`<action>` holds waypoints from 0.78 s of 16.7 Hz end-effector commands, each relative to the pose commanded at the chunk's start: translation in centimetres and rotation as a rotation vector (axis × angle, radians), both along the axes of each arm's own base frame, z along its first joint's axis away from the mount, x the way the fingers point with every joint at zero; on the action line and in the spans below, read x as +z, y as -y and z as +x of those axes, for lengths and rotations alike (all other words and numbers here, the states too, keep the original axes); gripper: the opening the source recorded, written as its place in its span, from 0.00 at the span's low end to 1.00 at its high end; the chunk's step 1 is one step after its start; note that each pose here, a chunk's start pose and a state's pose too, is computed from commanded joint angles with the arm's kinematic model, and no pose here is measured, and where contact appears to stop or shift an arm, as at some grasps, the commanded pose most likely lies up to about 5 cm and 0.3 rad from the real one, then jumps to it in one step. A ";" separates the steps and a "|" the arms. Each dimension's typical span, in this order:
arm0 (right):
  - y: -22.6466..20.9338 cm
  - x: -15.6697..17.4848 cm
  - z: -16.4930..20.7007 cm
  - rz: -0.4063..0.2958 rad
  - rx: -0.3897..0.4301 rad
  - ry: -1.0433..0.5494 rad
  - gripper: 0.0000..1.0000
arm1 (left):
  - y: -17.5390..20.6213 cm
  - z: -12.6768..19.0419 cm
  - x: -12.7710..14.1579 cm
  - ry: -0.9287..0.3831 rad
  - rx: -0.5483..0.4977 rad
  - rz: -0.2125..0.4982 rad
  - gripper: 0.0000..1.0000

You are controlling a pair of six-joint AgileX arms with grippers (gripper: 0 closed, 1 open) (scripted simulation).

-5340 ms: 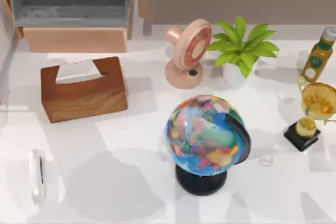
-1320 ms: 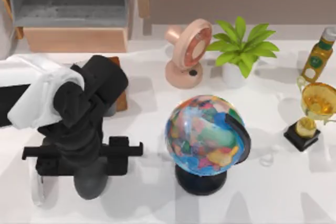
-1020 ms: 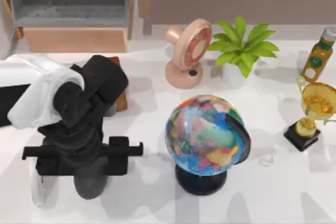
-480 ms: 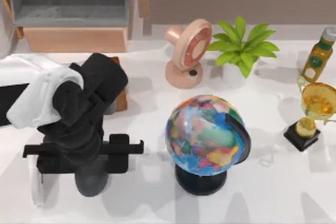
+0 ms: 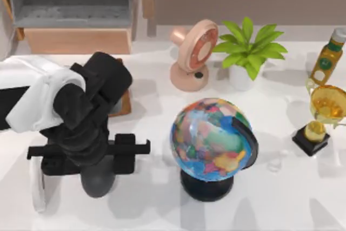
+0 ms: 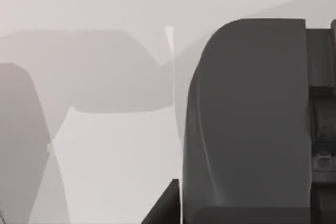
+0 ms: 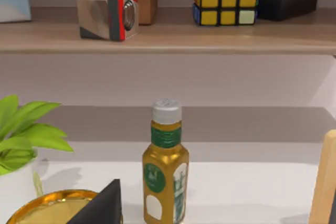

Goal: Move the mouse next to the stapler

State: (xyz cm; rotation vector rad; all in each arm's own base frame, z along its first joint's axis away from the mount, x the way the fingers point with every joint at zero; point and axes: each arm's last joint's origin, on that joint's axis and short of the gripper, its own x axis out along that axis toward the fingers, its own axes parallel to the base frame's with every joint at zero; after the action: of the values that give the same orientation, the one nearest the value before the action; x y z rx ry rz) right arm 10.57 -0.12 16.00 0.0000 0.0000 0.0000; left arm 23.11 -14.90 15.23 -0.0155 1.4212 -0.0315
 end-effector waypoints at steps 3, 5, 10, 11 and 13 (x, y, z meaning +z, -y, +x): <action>0.0 0.0 0.0 0.000 0.000 0.000 1.00 | 0.0 -0.2 -0.9 -0.022 -0.002 0.014 0.00; 0.0 0.0 0.0 0.000 0.000 0.000 1.00 | -0.1 -0.4 -1.6 -0.046 -0.004 0.029 0.00; 0.0 0.0 0.0 0.000 0.000 0.000 1.00 | -0.1 -0.4 -1.6 -0.046 -0.004 0.029 0.08; 0.0 0.0 0.0 0.000 0.000 0.000 1.00 | -0.1 -0.4 -1.6 -0.046 -0.004 0.029 0.15; 0.0 0.0 0.0 0.000 0.000 0.000 1.00 | -0.1 -0.4 -1.6 -0.046 -0.004 0.029 0.30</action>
State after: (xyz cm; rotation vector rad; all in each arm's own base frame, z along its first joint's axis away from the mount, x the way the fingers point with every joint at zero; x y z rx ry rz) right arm 10.57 -0.12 16.00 0.0000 0.0000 0.0000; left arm 22.67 -14.76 13.66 0.0101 1.4673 -0.0138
